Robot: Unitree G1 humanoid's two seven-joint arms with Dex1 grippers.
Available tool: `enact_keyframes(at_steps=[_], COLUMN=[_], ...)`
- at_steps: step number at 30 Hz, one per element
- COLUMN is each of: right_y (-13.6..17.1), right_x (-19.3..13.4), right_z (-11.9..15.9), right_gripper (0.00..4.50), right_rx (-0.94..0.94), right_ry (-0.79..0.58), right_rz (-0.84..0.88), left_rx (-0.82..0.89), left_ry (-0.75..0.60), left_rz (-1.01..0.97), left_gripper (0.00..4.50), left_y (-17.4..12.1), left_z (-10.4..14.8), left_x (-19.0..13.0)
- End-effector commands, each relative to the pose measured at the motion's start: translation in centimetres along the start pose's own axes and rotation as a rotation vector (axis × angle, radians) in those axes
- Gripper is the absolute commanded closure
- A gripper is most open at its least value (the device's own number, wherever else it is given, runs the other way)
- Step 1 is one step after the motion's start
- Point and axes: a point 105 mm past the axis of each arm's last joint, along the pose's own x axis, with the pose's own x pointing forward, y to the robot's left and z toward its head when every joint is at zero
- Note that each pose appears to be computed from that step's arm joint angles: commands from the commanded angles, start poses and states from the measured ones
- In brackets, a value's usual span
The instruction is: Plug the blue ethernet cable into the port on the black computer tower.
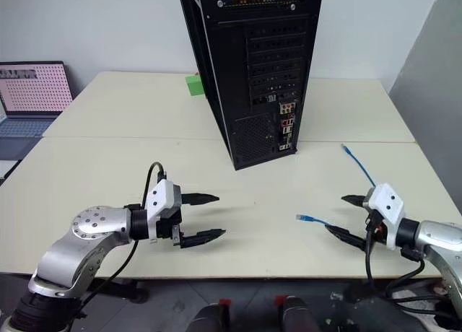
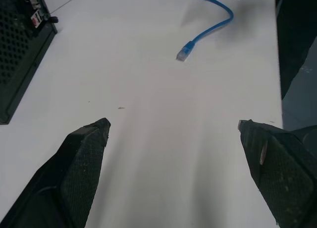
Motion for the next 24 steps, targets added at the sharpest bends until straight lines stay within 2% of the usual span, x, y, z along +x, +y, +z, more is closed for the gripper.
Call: enact_keyframes(at_steps=[1, 10, 24], right_y=[0.0, 0.2, -1.1], right_x=[-0.5, 0.2, 4.4], right_z=[0.9, -0.3, -3.2], right_gripper=[0.00, 0.00, 0.00], right_rx=[-0.044, -0.051, -0.034], right_ry=[-0.005, 0.059, 0.119], right_rz=[0.002, 0.013, 0.064], left_rx=[0.045, 0.068, 0.111], left_ry=[-0.005, 0.013, -0.002], left_rz=[-0.039, -0.061, -0.021], left_gripper=[0.05, 0.05, 0.05], left_y=[-0.7, -1.0, -0.5], left_z=[0.7, 0.5, 0.5], left_x=[0.1, 0.5, 1.5])
